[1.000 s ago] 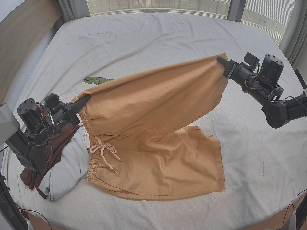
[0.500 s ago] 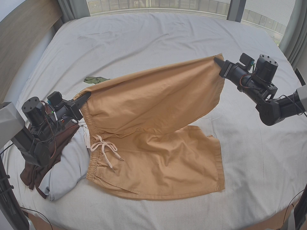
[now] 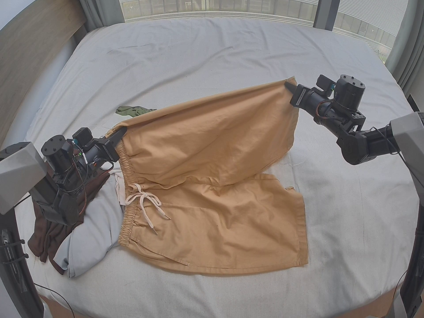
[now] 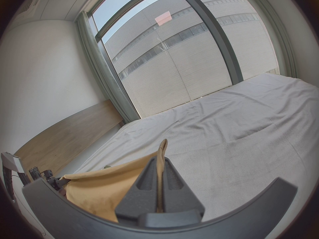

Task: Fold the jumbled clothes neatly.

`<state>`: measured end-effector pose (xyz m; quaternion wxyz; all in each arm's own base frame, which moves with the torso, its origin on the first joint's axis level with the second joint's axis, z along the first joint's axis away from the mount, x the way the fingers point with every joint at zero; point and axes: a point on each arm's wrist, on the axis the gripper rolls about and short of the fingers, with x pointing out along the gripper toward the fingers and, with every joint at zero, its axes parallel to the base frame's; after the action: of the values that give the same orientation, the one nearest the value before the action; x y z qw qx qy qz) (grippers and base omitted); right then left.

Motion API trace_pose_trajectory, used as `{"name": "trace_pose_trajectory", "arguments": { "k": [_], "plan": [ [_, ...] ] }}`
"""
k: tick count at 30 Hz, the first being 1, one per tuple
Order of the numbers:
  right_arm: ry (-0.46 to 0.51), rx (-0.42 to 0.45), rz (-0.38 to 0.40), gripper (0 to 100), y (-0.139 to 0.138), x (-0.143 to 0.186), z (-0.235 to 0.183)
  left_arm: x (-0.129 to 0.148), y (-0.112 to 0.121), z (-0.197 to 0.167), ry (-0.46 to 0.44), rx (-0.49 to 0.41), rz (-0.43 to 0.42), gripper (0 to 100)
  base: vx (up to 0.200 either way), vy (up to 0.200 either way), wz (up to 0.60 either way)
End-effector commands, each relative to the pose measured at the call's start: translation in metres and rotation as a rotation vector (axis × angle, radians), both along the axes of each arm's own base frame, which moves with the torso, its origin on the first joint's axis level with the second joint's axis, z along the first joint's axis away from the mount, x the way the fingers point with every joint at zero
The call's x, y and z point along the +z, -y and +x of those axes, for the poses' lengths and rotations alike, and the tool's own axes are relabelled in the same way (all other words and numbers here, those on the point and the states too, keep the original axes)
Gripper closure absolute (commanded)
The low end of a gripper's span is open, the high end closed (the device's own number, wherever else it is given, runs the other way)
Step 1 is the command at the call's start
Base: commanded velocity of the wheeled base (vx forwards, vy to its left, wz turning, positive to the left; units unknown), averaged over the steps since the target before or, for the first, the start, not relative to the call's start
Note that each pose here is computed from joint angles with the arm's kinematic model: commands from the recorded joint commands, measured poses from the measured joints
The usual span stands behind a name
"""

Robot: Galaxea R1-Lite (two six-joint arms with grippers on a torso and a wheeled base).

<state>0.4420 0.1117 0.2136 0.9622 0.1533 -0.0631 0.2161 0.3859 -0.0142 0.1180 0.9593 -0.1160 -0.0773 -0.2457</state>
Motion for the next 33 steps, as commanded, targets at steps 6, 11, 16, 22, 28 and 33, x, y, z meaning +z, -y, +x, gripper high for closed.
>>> {"name": "trace_pose_trajectory", "arguments": {
  "k": [6, 11, 16, 22, 28, 33],
  "plan": [
    [-0.024, 0.016, -0.005, 100, -0.014, -0.026, 0.034, -0.017, -0.007, 0.013, -0.027, 0.019, -0.004, 0, 0.0, 0.0, 0.0],
    [0.001, 0.03, 0.001, 0, -0.019, -0.021, 0.039, -0.016, -0.008, 0.018, -0.015, 0.038, -0.017, 0, 0.0, 0.0, 0.0],
    [0.024, 0.009, 0.014, 0, -0.021, -0.024, 0.043, -0.016, -0.016, 0.024, -0.012, 0.122, -0.058, 0, 0.0, 0.0, 0.0],
    [0.031, 0.003, 0.013, 0, -0.015, -0.008, 0.028, -0.012, -0.022, 0.013, -0.024, 0.138, -0.056, 0, 0.0, 0.0, 0.0],
    [-0.077, 0.007, -0.016, 0, -0.006, -0.01, -0.013, -0.002, -0.016, -0.028, -0.082, 0.079, -0.039, 0, 0.0, 0.0, 0.0],
    [-0.179, 0.016, -0.045, 0, 0.004, -0.021, -0.061, 0.002, -0.013, -0.089, -0.175, -0.107, -0.005, 0, 0.0, 0.0, 0.0]
  ]
}}
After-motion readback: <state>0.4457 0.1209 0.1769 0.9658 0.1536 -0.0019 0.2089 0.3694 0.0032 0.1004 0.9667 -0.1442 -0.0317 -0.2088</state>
